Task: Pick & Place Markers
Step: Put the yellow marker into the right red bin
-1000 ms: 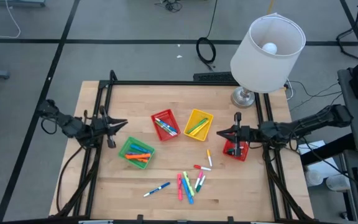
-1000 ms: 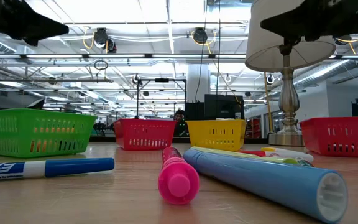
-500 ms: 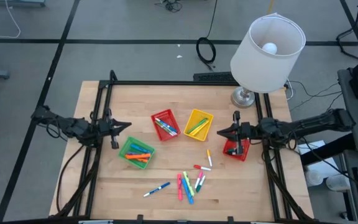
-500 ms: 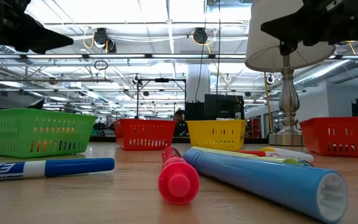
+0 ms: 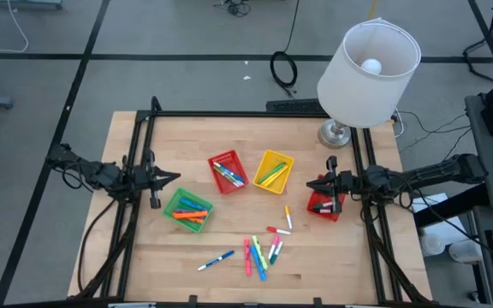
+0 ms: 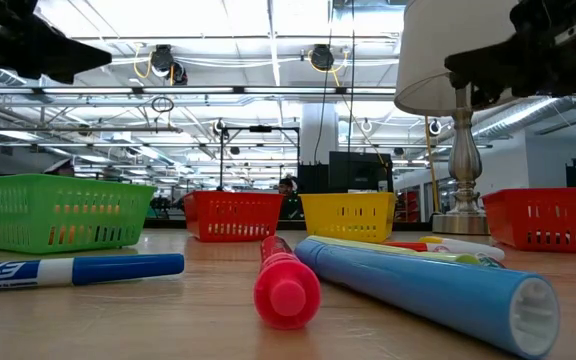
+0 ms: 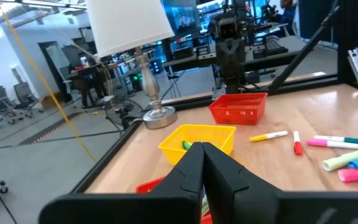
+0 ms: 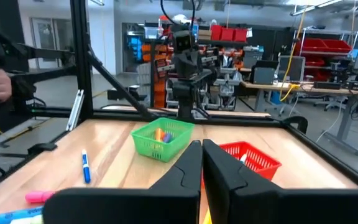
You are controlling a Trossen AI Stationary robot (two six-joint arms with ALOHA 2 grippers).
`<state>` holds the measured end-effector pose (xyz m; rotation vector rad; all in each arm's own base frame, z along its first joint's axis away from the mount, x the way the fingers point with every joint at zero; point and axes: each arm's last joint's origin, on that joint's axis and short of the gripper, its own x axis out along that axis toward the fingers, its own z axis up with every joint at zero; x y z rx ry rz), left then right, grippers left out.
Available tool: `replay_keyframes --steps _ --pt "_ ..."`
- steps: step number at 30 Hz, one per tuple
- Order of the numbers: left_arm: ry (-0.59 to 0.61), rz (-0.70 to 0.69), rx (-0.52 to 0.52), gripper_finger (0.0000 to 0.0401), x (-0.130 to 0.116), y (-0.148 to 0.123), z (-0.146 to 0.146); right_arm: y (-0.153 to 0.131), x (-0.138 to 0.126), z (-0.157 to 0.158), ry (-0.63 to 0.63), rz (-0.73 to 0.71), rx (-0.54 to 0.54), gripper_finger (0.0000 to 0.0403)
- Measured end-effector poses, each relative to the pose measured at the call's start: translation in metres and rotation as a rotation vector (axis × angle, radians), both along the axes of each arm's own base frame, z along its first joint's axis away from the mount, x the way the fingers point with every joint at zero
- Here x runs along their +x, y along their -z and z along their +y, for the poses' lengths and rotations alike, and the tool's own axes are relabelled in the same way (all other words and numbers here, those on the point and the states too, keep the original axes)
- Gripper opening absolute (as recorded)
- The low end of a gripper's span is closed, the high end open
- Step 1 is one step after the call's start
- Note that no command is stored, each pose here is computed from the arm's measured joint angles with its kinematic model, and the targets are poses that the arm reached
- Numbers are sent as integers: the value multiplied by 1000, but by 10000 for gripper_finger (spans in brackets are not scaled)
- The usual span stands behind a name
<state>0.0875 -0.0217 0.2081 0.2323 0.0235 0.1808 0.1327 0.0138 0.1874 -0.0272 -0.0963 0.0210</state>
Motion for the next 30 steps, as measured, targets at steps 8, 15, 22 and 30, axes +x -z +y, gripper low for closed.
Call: replay_keyframes --steps 8,15,22,30 --pt "53 15 72 16 1 0 -2 9 -2 -1 11 11 14 0" --pt "59 15 112 6 1 0 -2 11 -1 -3 103 32 -5 0" --pt "57 1 119 18 1 -2 -2 16 1 -3 107 74 10 0" --pt "57 -3 124 9 1 -3 -2 19 4 -3 106 93 18 0"
